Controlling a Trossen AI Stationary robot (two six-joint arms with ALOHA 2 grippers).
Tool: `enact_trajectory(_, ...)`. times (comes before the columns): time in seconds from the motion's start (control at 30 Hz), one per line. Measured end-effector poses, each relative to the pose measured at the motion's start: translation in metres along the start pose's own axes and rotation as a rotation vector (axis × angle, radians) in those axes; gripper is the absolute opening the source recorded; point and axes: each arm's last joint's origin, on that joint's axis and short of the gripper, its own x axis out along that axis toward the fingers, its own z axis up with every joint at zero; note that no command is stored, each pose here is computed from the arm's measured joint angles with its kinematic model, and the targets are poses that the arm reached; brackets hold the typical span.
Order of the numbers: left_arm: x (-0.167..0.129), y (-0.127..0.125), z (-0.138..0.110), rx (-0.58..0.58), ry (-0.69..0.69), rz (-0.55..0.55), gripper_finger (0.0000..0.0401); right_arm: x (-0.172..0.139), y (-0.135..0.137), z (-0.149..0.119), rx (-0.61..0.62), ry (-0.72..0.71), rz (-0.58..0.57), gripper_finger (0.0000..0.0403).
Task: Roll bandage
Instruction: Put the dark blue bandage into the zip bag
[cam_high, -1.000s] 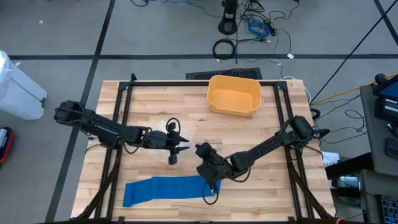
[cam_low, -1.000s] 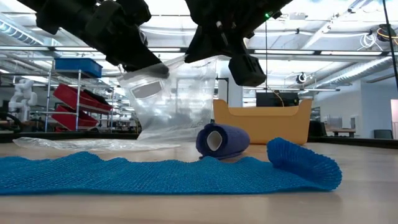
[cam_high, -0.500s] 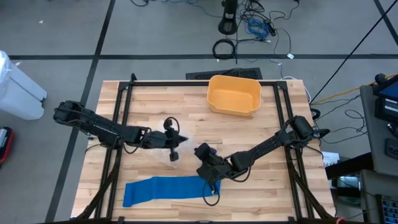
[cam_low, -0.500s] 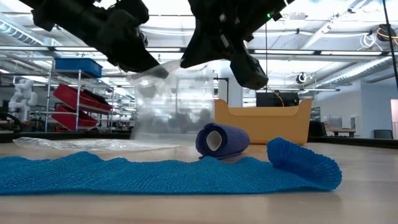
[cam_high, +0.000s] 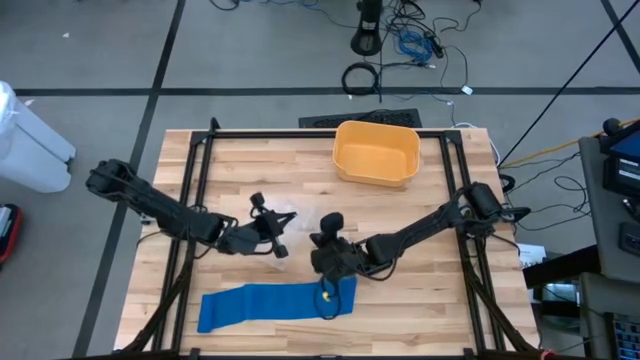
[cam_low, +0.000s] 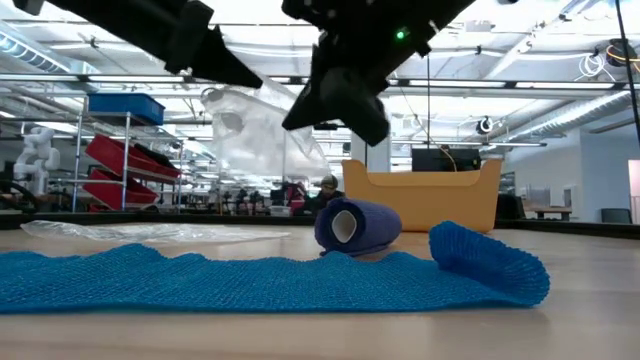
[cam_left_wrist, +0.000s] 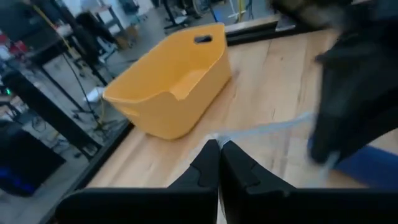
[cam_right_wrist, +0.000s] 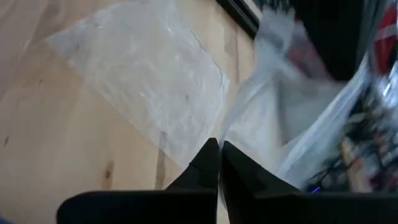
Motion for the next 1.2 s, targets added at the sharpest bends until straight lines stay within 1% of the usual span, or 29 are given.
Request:
enact_trajectory(0.07,0.0,-0.003,0.004,0.002,-0.007,0.019,0.0001,0.004,-0.006,-0.002,0.111,0.014,0.0,0.0001)
enact_trajectory(0.17,0.005,-0.009,0.005,0.002,-0.001,0.04,0.0,0.01,-0.014,-0.008,0.251,0.053,0.049,0.0004)
enact_trajectory(0.27,0.01,-0.016,0.005,0.005,0.003,0.055,0.0,0.014,-0.019,-0.014,0.341,0.1,0.084,0.0023)
enact_trajectory(0.33,0.014,-0.02,0.002,0.022,0.016,0.081,0.0,0.014,-0.021,-0.017,0.369,0.125,0.088,0.0043)
enact_trajectory(0.47,0.022,-0.026,-0.002,0.011,0.037,0.139,0.0,0.003,-0.022,-0.017,0.366,0.143,0.1,0.0087)
enact_trajectory(0.67,0.035,-0.029,-0.003,-0.065,0.051,0.169,0.0,-0.036,-0.033,-0.009,0.328,0.117,0.136,0.0141)
enact_trajectory(0.73,0.038,-0.03,-0.005,-0.066,0.059,0.172,0.0,-0.049,-0.037,-0.008,0.314,0.113,0.148,0.0153)
enact_trajectory(0.93,0.048,-0.037,-0.017,-0.055,0.091,0.172,0.0,-0.081,-0.036,-0.018,0.26,0.192,0.188,0.0175)
enact_trajectory(1.0,0.051,-0.04,-0.021,-0.049,0.096,0.172,0.0,-0.086,-0.029,-0.024,0.241,0.207,0.236,0.0178)
enact_trajectory(1.13,0.055,-0.045,-0.026,-0.041,0.097,0.173,0.0,-0.085,-0.011,-0.032,0.196,0.169,0.357,0.0181)
enact_trajectory(1.2,0.057,-0.048,-0.027,-0.034,0.102,0.173,0.0,-0.082,-0.006,-0.033,0.165,0.113,0.362,0.018)
